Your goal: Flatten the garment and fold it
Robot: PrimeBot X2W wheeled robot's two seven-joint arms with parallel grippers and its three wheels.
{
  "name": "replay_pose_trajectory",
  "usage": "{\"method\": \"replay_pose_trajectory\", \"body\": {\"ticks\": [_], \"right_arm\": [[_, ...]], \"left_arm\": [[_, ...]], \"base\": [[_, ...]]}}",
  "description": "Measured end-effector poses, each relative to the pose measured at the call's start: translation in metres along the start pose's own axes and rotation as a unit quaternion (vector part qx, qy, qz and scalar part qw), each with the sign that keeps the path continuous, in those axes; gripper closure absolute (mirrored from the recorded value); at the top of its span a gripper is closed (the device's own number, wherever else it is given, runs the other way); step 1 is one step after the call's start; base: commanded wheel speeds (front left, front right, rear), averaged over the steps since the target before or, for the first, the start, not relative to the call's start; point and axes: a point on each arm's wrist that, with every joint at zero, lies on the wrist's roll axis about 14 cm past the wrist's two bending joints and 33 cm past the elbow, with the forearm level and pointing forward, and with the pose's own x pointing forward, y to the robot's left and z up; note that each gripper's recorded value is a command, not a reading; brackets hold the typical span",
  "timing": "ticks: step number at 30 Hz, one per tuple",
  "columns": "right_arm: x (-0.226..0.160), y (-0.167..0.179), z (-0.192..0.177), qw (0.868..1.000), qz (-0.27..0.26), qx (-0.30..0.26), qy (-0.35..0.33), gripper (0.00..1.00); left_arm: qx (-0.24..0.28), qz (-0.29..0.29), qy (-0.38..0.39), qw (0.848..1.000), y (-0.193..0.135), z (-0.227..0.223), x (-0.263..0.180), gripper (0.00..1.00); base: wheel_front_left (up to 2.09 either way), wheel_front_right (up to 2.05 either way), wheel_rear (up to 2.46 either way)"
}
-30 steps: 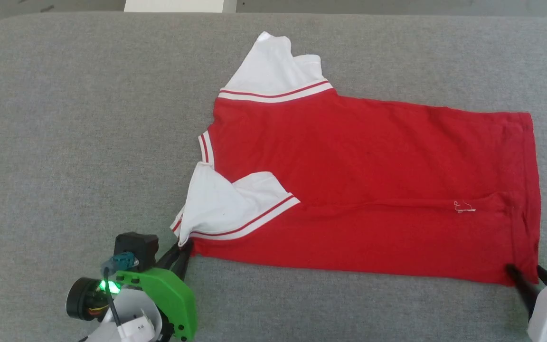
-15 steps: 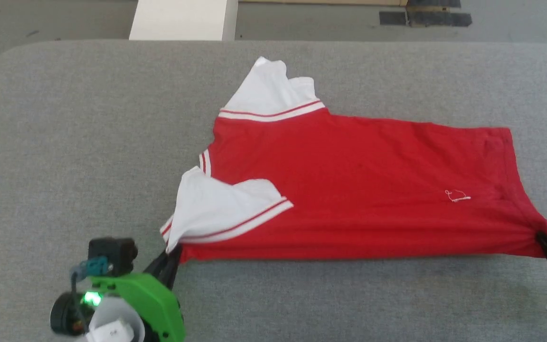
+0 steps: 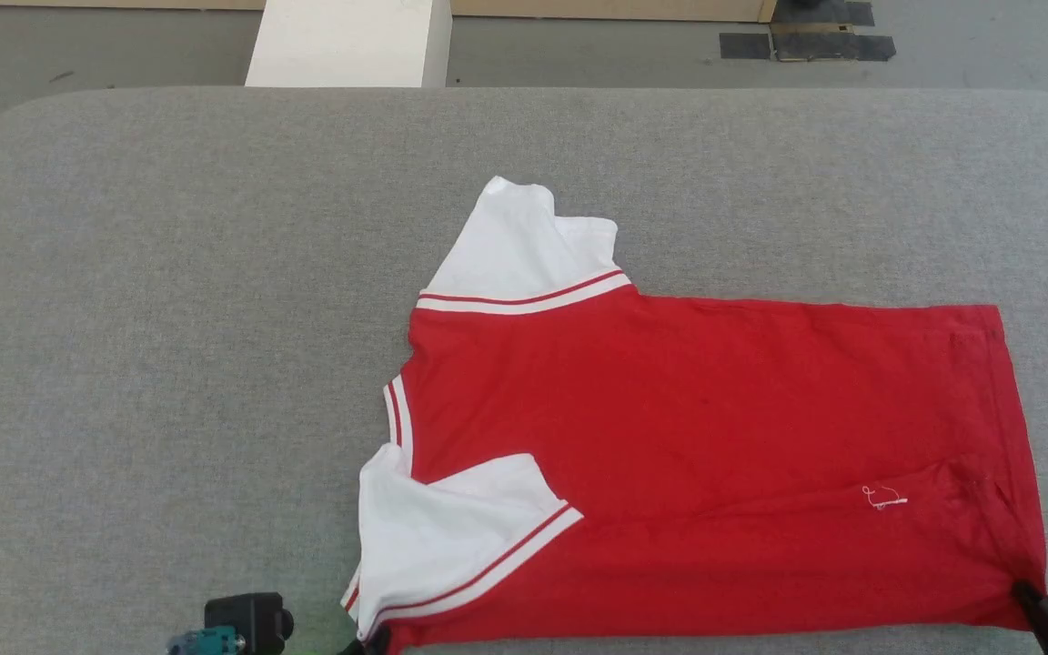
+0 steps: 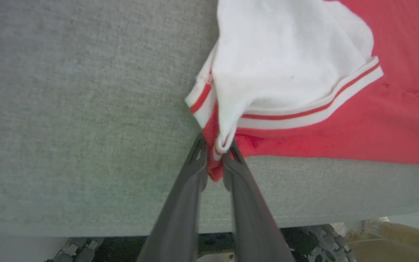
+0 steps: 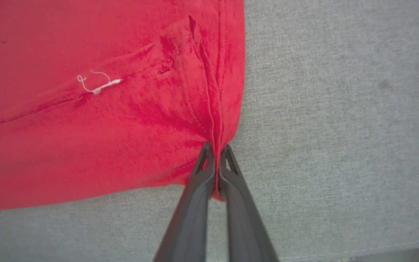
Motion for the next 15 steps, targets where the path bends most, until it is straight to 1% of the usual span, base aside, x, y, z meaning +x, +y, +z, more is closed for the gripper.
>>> {"method": "replay_pose_trajectory", "body": {"ticks": [1,2,3,4,5,6,7,8,11,14,15], "right_arm": [[0.001,0.001,-0.002,1.0,0.002,0.0,0.001,1.0],[0.002,0.002,-0.003,1.0,0.004,0.0,0.002,1.0],[0.002,0.004,-0.003,1.0,0.007,0.0,0.0,0.94],[0.002,0.006,-0.002,1.0,0.01,-0.002,-0.004,0.64],[0.003,0.007,-0.001,1.0,0.012,-0.002,-0.009,0.44],[0.002,0.008,0.002,1.0,0.013,-0.001,-0.015,0.0],[0.002,0.008,0.006,1.0,0.014,0.0,-0.024,0.0],[-0.003,0.011,0.017,0.999,0.021,-0.006,-0.05,0.0],[-0.012,0.012,0.034,0.995,0.022,-0.009,-0.092,0.0],[-0.023,0.012,0.054,0.99,0.02,-0.016,-0.139,0.0],[-0.027,0.011,0.064,0.986,0.015,-0.02,-0.163,0.0]], "left_arm": [[-0.003,0.0,0.004,1.0,0.001,-0.003,0.002,0.51],[-0.003,0.001,0.008,1.0,0.002,-0.006,0.003,0.23],[-0.002,0.001,0.007,1.0,0.003,-0.006,0.004,0.0],[-0.002,0.001,-0.001,1.0,0.004,-0.003,0.006,0.0],[-0.003,0.002,-0.012,1.0,0.005,0.001,0.007,0.0],[-0.001,0.004,-0.021,1.0,0.006,0.005,0.008,0.0],[0.0,0.006,-0.033,0.999,0.007,0.01,0.008,0.0],[-0.001,0.015,-0.076,0.997,0.014,0.028,0.004,0.0],[0.005,0.009,-0.123,0.992,0.013,0.054,-0.003,0.0],[0.033,-0.009,-0.168,0.985,0.002,0.084,-0.013,0.0],[0.052,-0.015,-0.187,0.981,-0.002,0.097,-0.017,0.0]], "base": [[0.0,0.0,0.0],[0.0,0.0,0.0],[0.0,0.0,0.0],[0.0,0.0,0.0],[0.0,0.0,0.0],[0.0,0.0,0.0],[0.0,0.0,0.0],[0.0,0.0,0.0],[0.0,0.0,0.0],[0.0,0.0,0.0],[0.0,0.0,0.0]]}}
